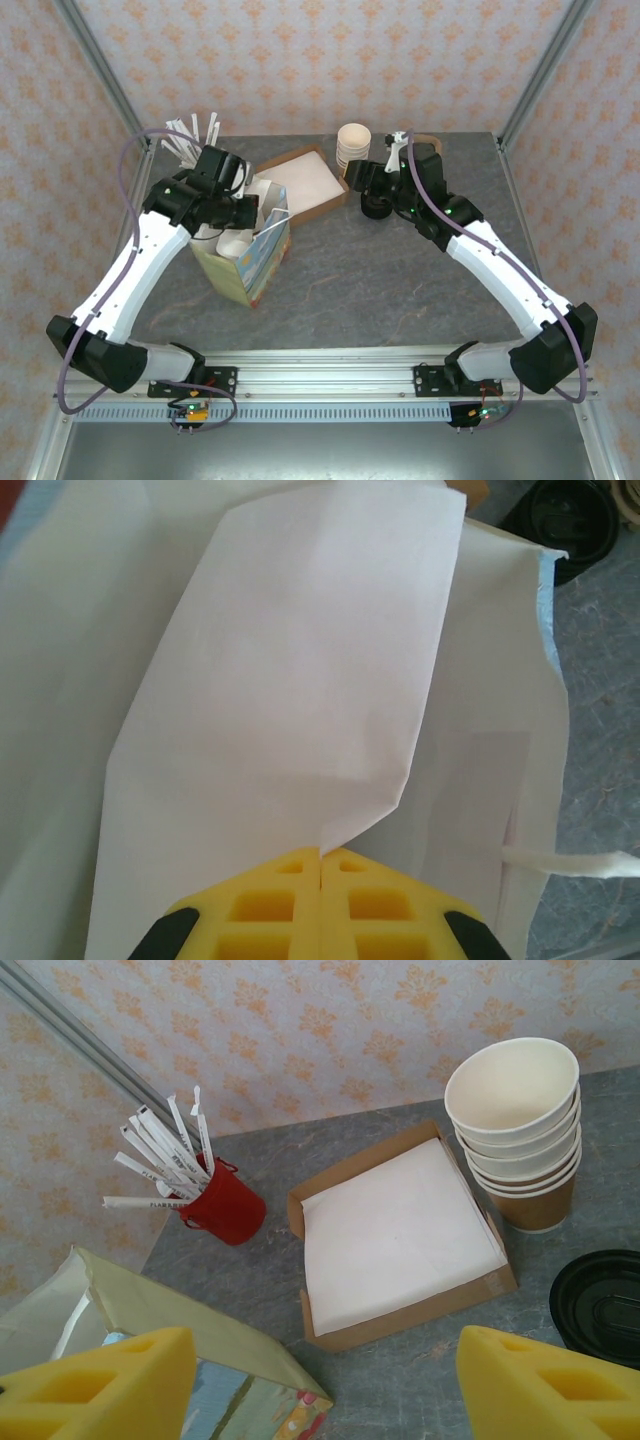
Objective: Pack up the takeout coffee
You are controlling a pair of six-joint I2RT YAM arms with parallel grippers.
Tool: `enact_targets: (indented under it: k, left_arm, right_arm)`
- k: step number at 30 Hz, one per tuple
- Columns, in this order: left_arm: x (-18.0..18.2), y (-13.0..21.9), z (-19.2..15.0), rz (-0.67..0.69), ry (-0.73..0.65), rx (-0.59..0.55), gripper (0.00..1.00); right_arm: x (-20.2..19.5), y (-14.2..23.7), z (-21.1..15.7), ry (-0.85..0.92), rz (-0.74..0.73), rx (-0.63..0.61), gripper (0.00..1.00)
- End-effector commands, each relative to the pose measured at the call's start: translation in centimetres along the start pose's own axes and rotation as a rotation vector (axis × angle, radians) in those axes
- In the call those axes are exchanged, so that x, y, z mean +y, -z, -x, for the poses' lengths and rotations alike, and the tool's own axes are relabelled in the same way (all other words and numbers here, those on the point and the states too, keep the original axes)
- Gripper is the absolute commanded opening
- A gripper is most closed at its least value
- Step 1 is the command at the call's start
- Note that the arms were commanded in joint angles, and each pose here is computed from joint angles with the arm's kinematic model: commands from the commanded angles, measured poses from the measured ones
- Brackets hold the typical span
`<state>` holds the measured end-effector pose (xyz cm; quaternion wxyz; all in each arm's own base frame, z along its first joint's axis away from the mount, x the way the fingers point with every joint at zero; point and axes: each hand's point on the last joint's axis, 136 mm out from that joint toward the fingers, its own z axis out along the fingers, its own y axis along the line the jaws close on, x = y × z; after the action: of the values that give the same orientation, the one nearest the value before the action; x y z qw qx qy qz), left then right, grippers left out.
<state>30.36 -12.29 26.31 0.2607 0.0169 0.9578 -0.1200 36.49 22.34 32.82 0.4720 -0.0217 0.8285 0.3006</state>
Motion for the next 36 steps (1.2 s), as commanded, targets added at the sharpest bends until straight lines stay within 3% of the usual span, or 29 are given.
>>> enact_targets:
  k: [1, 5, 10, 14, 19, 26, 31, 36]
  left_arm:
    - [-1.3, 1.2, 1.5, -0.078, 0.008, -0.068, 0.00]
    - [-0.5, 1.6, 1.8, -0.038, 0.013, -0.099, 0.00]
    - [2.1, -1.0, -1.1, 0.092, -0.015, 0.037, 0.00]
    - [1.4, -1.0, -1.6, 0.045, -0.024, 0.043, 0.21]
    - [0.3, 1.8, 0.1, -0.002, -0.047, -0.042, 0.41]
    - [0.2, 5.9, 2.7, -0.002, -0.063, -0.178, 0.54]
    - [0.7, 7.6, 3.3, 0.011, -0.058, -0.235, 0.56]
    - [3.0, 7.2, 1.0, 0.102, -0.034, -0.167, 0.46]
  right_arm:
    - [-0.4, -0.4, -0.7, -0.003, -0.017, 0.014, 0.70]
    - [-0.4, -0.5, -0.8, -0.002, -0.017, 0.018, 0.70]
    - [-0.5, -0.8, -1.0, -0.001, -0.021, 0.024, 0.71]
    - [-0.4, -1.1, -1.0, -0.002, -0.017, 0.031, 0.71]
    - [-0.2, -1.3, -1.1, -0.005, -0.010, 0.041, 0.71]
    - [-0.5, -0.5, -0.5, 0.010, -0.033, 0.021, 0.71]
    - [-0.7, -0.4, -0.5, 0.016, -0.046, 0.021, 0.71]
    - [-0.8, -0.7, -0.9, 0.014, -0.046, 0.030, 0.71]
